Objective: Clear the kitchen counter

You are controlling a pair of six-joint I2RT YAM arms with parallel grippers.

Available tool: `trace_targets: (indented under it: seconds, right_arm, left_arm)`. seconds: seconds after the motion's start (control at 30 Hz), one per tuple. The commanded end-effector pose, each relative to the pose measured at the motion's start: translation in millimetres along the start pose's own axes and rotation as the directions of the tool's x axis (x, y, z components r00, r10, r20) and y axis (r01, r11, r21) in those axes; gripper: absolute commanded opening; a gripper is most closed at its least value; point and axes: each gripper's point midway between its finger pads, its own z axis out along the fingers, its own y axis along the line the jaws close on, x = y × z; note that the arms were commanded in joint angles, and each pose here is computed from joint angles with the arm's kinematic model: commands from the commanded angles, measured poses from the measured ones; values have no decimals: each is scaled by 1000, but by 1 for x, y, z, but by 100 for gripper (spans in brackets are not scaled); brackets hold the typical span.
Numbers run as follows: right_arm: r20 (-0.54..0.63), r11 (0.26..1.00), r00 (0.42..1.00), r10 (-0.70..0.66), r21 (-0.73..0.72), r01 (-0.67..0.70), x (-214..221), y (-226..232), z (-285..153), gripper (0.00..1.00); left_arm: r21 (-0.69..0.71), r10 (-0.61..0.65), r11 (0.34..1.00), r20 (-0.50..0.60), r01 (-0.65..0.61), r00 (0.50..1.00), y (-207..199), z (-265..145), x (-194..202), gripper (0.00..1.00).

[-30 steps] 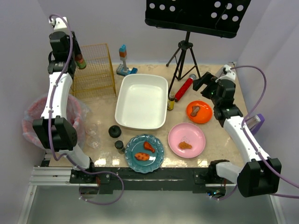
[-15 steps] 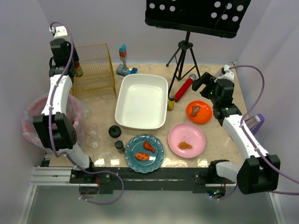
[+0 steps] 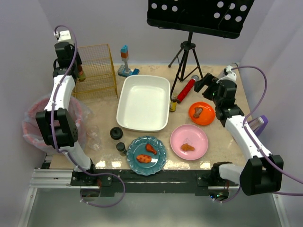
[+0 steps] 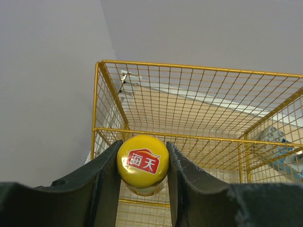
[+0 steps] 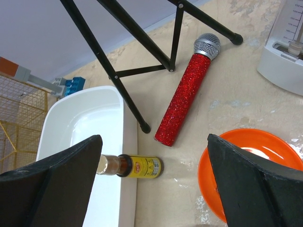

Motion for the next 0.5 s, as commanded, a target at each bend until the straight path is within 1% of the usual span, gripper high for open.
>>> trace_targets:
  seconds: [0.0,0.3,0.33,0.47]
  right_arm:
    - [33,999,999,-3,-39,4,-12,10,2,98]
    - [13,998,1000,-2,-64,3,-8,14,3,98]
    - [12,998,1000,-1,-64,1,-8,13,4,98]
    - [13,998,1000,-4,-64,5,-8,14,3,98]
  left_arm:
    - [-37,-55,997,154,61,987,10,-2,-48,0]
    - [-37,-55,998,104,59,993,8,8,-23,0]
    - [-39,-49,998,62,51,997,8,8,-10,0]
    - [-43,-54,998,35,56,998,8,10,-1,0]
